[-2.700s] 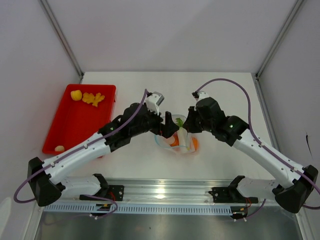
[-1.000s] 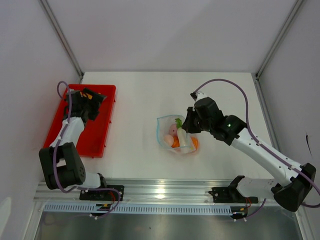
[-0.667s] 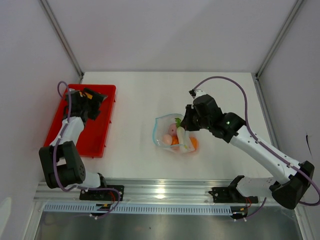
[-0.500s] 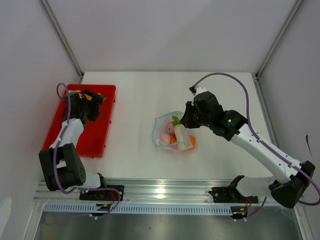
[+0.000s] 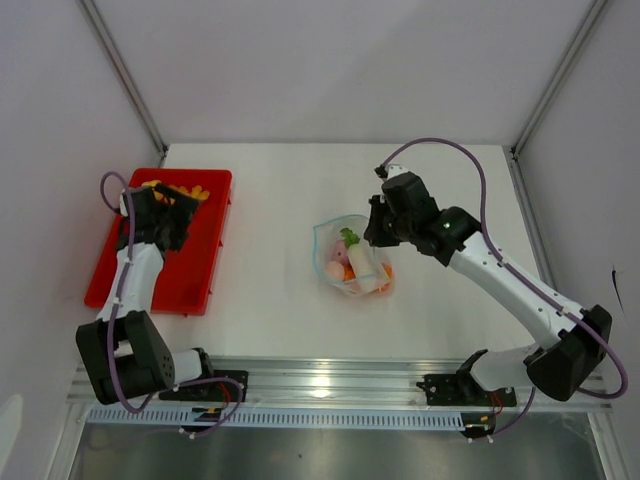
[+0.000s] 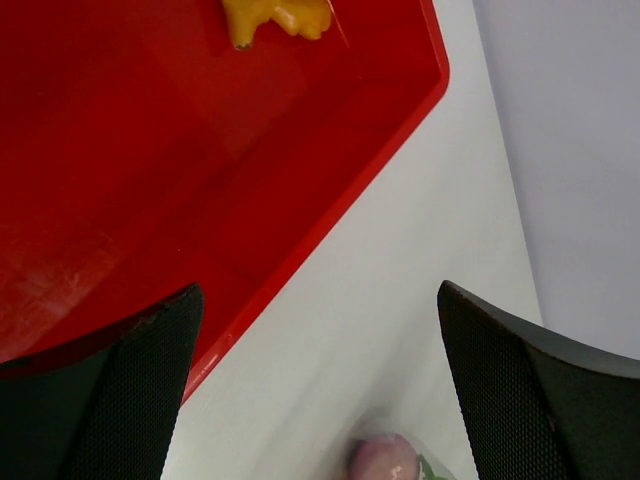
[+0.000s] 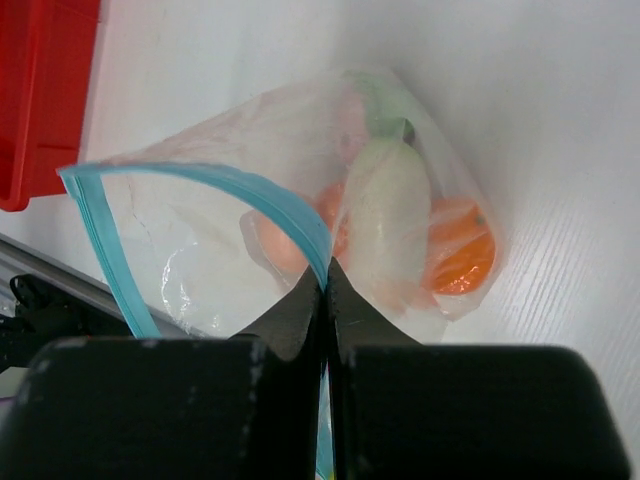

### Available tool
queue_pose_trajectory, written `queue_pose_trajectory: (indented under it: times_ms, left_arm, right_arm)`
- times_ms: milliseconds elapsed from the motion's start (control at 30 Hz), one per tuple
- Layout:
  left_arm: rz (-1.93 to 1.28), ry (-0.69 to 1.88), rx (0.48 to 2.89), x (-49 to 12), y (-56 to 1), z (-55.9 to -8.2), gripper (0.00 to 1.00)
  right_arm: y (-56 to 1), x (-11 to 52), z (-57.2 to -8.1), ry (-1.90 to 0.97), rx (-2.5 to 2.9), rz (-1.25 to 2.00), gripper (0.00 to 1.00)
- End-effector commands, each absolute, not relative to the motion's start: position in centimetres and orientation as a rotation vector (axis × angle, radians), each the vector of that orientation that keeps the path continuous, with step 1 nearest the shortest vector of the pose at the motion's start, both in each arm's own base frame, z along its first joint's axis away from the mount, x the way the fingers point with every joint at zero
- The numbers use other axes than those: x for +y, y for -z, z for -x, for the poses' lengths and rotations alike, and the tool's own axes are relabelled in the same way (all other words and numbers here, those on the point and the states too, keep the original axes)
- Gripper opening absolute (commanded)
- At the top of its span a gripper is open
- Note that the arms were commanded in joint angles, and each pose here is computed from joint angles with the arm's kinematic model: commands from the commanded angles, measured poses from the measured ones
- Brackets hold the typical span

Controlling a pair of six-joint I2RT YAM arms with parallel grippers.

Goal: Place the food in the zip-top bag and seal the zipper
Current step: Adjust the fake food in the zipper food storage bag.

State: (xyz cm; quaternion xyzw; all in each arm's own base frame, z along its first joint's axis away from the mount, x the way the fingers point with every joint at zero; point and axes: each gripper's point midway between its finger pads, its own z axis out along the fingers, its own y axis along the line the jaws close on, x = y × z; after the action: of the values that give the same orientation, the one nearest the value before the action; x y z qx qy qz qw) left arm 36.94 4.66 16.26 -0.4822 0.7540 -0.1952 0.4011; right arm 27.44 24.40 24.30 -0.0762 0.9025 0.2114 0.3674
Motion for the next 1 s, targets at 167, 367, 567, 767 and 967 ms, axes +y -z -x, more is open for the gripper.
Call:
queue_pose_trajectory:
  times_ms: [167, 367, 567, 767, 967]
  left_arm:
    - [1.281, 0.413, 1.872, 8.1, -16.6, -38.1, 0.99]
    - [1.211, 0.466, 1.917, 8.6, -15.0, -39.7, 1.0]
    - [1.213, 0.61, 1.913, 7.5, -13.6, -41.2, 0.94]
    - [1.198, 0.605, 1.949, 7.4, -13.1, -40.7, 0.99]
    - [1.381, 0.315, 2.075, 9.9, -10.7, -37.3, 0.99]
  right_arm:
    - [-24.3, 26.3, -30.7, -0.613, 2.328, 0.285, 0.0]
    - [-22.1, 26.3, -33.3, -0.724, 2.437, 0.288, 0.0]
    - [-28.4, 25.1, -35.3, -0.701, 2.38, 0.352, 0.0]
    - [-29.4, 23.9, -35.5, -0.669, 2.255, 0.31, 0.0]
    - [-24.7, 23.1, -35.4, -0.713, 2.456, 0.206, 0.0]
